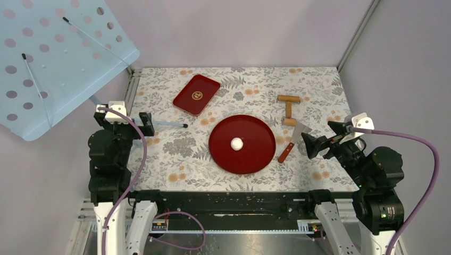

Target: Roll out the dumpling wrappers from the dough

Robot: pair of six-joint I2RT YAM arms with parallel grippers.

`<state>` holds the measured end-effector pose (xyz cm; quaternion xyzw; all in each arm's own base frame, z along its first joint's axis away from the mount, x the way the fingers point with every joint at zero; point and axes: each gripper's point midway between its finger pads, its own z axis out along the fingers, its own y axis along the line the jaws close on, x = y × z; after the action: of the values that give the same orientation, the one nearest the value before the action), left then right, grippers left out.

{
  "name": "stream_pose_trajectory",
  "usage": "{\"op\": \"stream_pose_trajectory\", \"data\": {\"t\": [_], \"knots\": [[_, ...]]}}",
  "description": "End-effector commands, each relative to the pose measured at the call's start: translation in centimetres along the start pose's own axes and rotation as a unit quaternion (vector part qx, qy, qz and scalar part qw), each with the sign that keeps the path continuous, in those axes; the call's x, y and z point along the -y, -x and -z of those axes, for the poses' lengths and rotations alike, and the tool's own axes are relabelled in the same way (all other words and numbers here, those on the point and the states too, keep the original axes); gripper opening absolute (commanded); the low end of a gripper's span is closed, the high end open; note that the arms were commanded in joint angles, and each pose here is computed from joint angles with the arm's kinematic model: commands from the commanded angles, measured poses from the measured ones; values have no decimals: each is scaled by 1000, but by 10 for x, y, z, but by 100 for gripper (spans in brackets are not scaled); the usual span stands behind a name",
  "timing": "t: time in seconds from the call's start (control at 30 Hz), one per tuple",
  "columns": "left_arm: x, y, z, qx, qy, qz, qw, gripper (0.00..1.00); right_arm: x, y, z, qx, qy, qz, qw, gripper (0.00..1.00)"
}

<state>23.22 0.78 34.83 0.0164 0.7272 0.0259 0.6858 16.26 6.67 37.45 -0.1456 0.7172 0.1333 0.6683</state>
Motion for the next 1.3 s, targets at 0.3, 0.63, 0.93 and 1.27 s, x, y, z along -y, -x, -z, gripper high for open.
{"op": "stream_pose_trajectory", "data": {"t": [0.3, 0.63, 0.93, 1.27], "knots": [[0, 1, -8, 10, -5, -12, 1000, 99, -11, 1, -25, 6, 71, 63, 995, 98], [14, -9, -23, -13, -56, -57, 997, 99, 19, -10, -56, -26, 15, 46, 998, 98], [29, -43, -49, -66, -109, -68, 990, 99, 61, -31, -106, -121, -59, 2, 991, 98], [45, -71, -47, -74, -144, -40, 986, 99, 101, -79, -170, -250, -112, -34, 961, 98]]}}
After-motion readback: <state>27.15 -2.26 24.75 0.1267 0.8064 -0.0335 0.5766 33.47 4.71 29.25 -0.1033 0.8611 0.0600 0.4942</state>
